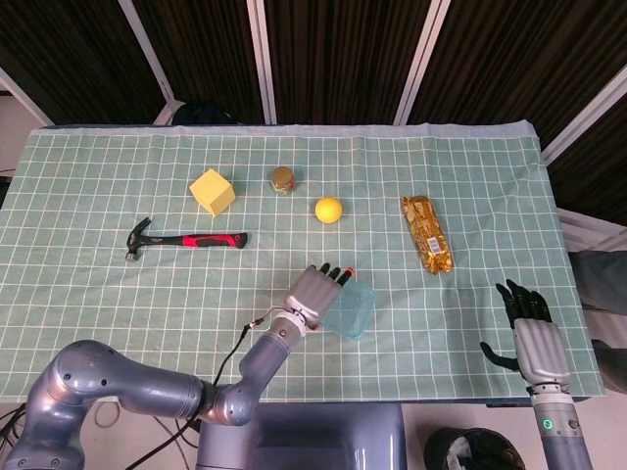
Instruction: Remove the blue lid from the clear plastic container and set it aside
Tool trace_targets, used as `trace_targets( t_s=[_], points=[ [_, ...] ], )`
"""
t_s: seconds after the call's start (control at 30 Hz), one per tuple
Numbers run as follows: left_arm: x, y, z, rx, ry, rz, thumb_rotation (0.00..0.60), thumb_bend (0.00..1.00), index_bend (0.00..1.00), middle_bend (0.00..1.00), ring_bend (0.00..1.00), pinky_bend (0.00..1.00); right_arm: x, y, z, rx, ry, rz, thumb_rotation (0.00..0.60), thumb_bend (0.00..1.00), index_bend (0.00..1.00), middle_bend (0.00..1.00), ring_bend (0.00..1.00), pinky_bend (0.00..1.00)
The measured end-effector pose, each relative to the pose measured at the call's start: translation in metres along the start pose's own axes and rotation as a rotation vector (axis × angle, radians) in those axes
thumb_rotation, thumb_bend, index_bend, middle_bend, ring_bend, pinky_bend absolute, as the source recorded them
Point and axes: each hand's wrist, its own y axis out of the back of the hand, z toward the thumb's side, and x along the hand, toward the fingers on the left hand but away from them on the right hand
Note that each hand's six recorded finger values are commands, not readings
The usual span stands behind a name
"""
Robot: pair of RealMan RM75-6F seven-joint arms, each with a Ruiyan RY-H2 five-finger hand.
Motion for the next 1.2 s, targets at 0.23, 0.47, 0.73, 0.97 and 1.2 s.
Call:
trace_targets(
  t_s=[0.23,0.47,0.73,0.97,1.2],
  points=[
    [-0.006,-0.005,-0.013,0.04,-0.077,0.016,0.6,0.1,0.08,0.22,0.22,0.42,-0.012,-0.013,0.041,-0.035,0.079,0.022,0.6,0.34,0.0,0.0,0.0,0.0],
    [-0.013,-0.014,-0.023,0.025,-0.136,0.001,0.6,0.1,0.1,0.23,0.22,0.42,-0.025,-0.03,0.104,-0.063,0.197,0.05,0.6,0.34,0.0,0.0,0.0,0.0],
    [-0.016,-0.018,-0.03,-0.014,-0.143,-0.006,0.6,0.1,0.1,0.23,0.22,0.42,-0.036,-0.044,0.159,-0.11,0.253,0.069,0.6,0.34,0.0,0.0,0.0,0.0],
    [-0.016,-0.022,-0.031,-0.038,-0.132,-0.018,0.6,0.1,0.1,0.23,0.22,0.42,-0.036,-0.056,0.198,-0.151,0.293,0.093,0.6,0.34,0.0,0.0,0.0,0.0],
    [-0.017,-0.024,-0.029,-0.048,-0.131,-0.031,0.6,0.1,0.1,0.23,0.22,0.42,-0.03,-0.071,0.219,-0.159,0.3,0.125,0.6,0.34,0.0,0.0,0.0,0.0]
  ],
)
